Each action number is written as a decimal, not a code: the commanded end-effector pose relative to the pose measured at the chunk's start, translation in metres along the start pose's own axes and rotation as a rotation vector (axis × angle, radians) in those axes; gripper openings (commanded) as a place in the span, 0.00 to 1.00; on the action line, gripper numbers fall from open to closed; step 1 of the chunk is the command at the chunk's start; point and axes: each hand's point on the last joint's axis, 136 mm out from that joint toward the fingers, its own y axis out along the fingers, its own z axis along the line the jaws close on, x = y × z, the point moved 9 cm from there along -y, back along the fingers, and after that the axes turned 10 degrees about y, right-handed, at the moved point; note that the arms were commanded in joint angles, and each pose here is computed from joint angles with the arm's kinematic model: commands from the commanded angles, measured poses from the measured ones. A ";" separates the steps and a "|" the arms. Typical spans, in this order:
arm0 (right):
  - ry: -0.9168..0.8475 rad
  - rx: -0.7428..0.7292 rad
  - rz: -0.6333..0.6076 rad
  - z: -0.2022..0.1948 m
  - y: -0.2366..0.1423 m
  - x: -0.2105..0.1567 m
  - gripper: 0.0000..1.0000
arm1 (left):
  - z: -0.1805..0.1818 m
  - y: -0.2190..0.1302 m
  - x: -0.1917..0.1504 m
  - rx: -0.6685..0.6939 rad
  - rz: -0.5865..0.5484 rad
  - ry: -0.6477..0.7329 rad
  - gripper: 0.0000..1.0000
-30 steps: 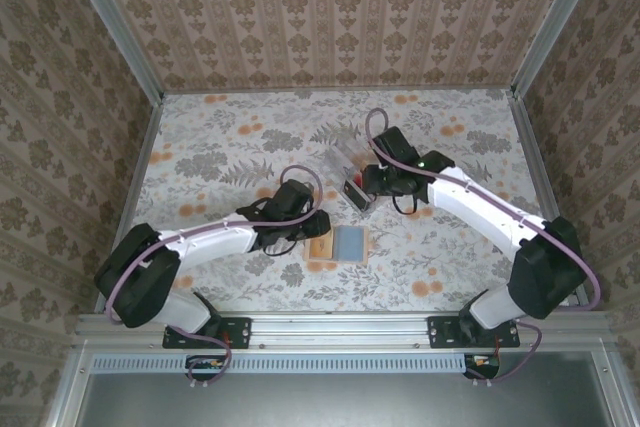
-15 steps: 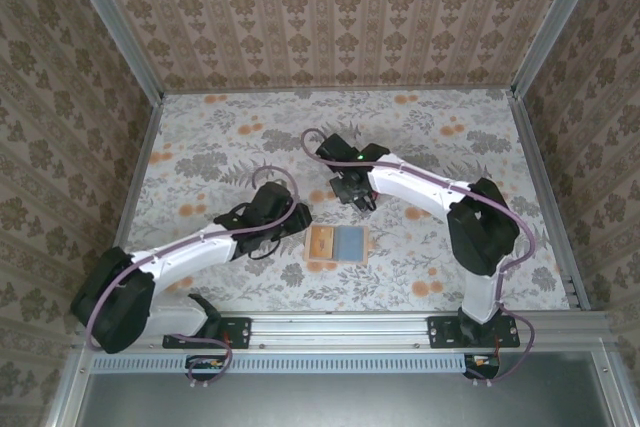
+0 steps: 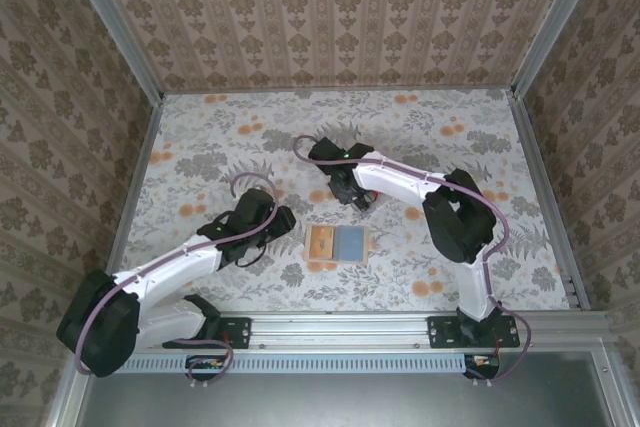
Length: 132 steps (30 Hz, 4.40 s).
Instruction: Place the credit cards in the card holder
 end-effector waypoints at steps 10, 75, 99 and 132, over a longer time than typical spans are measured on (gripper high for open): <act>-0.205 -0.320 -0.078 0.018 0.009 -0.003 0.41 | 0.010 -0.003 -0.002 0.036 -0.010 -0.028 0.53; 0.450 0.157 -0.121 -0.030 -0.097 -0.015 0.06 | -0.015 0.001 0.012 -0.100 0.034 -0.013 0.55; 0.841 0.967 -0.037 -0.064 -0.077 -0.070 0.06 | -0.089 0.039 0.035 -0.649 0.181 0.001 0.57; 0.900 1.077 0.026 -0.070 -0.046 -0.067 0.09 | -0.097 0.040 0.029 -0.797 0.215 -0.027 0.20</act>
